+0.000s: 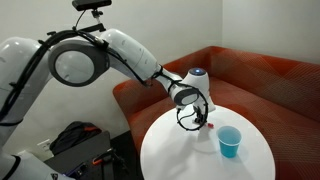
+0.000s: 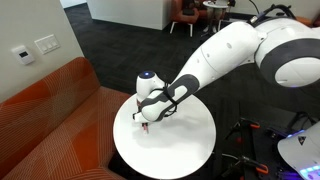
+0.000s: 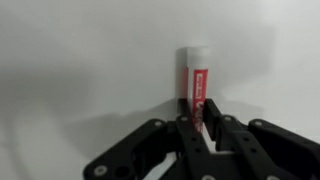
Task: Put the red marker in the light blue cup
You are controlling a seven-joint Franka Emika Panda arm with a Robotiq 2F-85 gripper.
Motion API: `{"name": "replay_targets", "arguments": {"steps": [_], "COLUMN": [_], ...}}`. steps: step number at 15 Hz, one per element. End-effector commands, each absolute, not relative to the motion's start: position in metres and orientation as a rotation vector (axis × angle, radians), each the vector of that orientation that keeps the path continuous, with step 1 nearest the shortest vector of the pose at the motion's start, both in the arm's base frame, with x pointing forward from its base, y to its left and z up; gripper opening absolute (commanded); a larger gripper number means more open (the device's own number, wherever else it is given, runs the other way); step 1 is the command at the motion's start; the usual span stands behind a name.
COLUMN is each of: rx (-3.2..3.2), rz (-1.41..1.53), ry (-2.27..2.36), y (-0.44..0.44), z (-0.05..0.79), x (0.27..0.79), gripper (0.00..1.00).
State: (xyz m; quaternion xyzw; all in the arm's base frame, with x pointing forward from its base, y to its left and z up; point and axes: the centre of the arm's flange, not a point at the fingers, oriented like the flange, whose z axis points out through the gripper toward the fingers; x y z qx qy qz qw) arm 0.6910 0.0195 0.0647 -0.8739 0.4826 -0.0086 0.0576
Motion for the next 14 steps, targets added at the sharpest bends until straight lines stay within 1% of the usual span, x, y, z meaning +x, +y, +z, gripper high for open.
{"name": "replay_targets", "arguments": {"steps": [1, 3, 9, 14], "rx": [-2.631, -2.623, -2.618, -2.658], "rz": [-0.004, -0.003, 0.084, 0.188], "ry": [1.479, 1.464, 1.158, 1.169], "y": [0.027, 0.033, 0.07, 0.083], "z": [0.083, 0.097, 0.156, 0.207], "x": [0.69, 0.684, 0.661, 0.643], "gripper": [0.05, 0.05, 0.05, 0.05]}}
